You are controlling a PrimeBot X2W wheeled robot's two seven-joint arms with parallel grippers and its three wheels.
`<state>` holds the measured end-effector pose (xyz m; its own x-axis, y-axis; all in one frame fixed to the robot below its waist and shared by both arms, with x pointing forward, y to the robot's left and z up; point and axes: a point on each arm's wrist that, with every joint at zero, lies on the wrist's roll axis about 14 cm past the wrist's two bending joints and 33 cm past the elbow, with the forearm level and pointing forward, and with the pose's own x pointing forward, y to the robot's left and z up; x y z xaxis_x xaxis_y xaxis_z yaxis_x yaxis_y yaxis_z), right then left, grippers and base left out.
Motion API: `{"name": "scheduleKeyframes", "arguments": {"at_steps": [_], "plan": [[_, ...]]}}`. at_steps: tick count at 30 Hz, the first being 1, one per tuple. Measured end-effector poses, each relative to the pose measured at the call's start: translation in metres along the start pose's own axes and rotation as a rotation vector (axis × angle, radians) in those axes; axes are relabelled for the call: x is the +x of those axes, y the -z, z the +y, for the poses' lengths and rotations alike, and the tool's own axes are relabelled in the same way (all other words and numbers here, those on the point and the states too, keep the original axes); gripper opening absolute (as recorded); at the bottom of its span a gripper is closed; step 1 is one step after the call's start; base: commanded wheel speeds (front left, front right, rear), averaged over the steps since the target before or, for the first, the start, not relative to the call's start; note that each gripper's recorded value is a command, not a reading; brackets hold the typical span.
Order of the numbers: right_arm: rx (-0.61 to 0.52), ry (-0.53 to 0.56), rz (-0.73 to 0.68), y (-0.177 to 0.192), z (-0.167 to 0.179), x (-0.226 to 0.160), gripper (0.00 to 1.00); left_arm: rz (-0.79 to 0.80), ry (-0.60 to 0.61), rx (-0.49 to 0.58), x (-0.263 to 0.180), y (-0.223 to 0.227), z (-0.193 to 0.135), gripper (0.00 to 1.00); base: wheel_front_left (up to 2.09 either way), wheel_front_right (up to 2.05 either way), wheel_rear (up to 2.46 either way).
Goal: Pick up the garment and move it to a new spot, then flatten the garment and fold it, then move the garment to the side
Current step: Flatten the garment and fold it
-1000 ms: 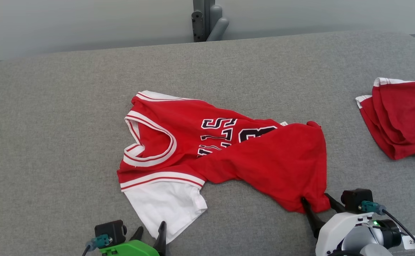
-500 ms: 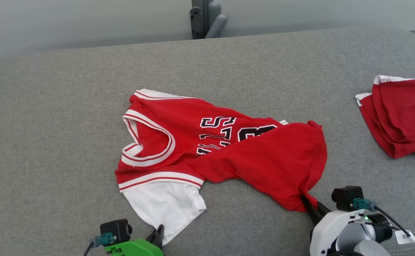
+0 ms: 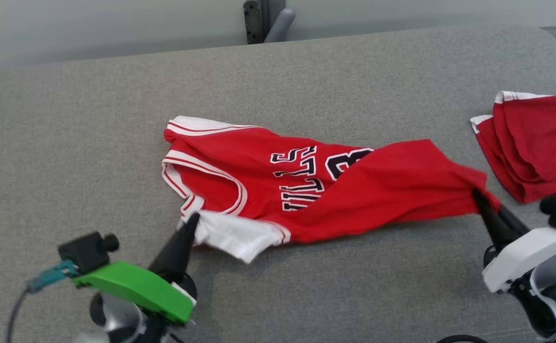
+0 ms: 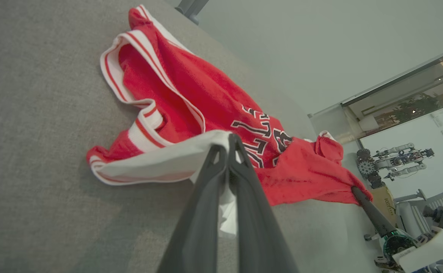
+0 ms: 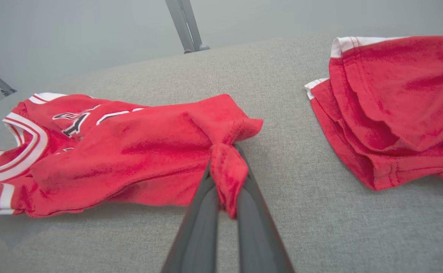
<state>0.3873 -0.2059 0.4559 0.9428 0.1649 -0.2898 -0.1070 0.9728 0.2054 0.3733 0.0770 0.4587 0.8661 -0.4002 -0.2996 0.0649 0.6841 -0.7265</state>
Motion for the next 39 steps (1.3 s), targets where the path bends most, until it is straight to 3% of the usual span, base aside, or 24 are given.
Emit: {"name": "scheduleKeyframes", "arguments": {"at_steps": [8, 13, 21, 28, 34, 36, 39], "plan": [[-0.046, -0.047, -0.143, -0.095, -0.007, 0.020, 0.00, -0.205, 0.291, 0.084, 0.008, -0.128, -0.089, 0.00, 0.00, 0.00, 0.00], [-0.118, -0.099, -0.161, -0.148, -0.005, 0.064, 0.00, -0.295, 0.352, 0.250, 0.050, -0.205, -0.125, 0.00, 0.00, 0.00, 0.00], [-0.105, -0.118, -0.193, -0.187, 0.006, 0.158, 0.00, -0.370, 0.238, 0.268, 0.141, -0.269, -0.111, 0.00, 0.00, 0.00, 0.00], [-0.037, -0.058, -0.518, -0.262, 0.022, 0.214, 0.00, -0.696, 0.252, 0.276, 0.170, -0.339, -0.127, 0.00, 0.00, 0.00, 0.00], [0.024, -0.036, -0.839, -0.321, 0.029, 0.207, 0.00, -0.900, 0.327, 0.353, 0.169, -0.365, -0.142, 0.00, 0.00, 0.00, 0.00], [0.041, -0.026, -0.847, -0.314, 0.026, 0.212, 0.00, -0.896, 0.319, 0.352, 0.176, -0.361, -0.134, 0.00, 0.00, 0.00, 0.00], [0.067, -0.040, -0.754, -0.269, 0.029, 0.227, 0.00, -0.819, 0.285, 0.366, 0.194, -0.332, -0.112, 0.00, 0.00, 0.00, 0.00]]}}
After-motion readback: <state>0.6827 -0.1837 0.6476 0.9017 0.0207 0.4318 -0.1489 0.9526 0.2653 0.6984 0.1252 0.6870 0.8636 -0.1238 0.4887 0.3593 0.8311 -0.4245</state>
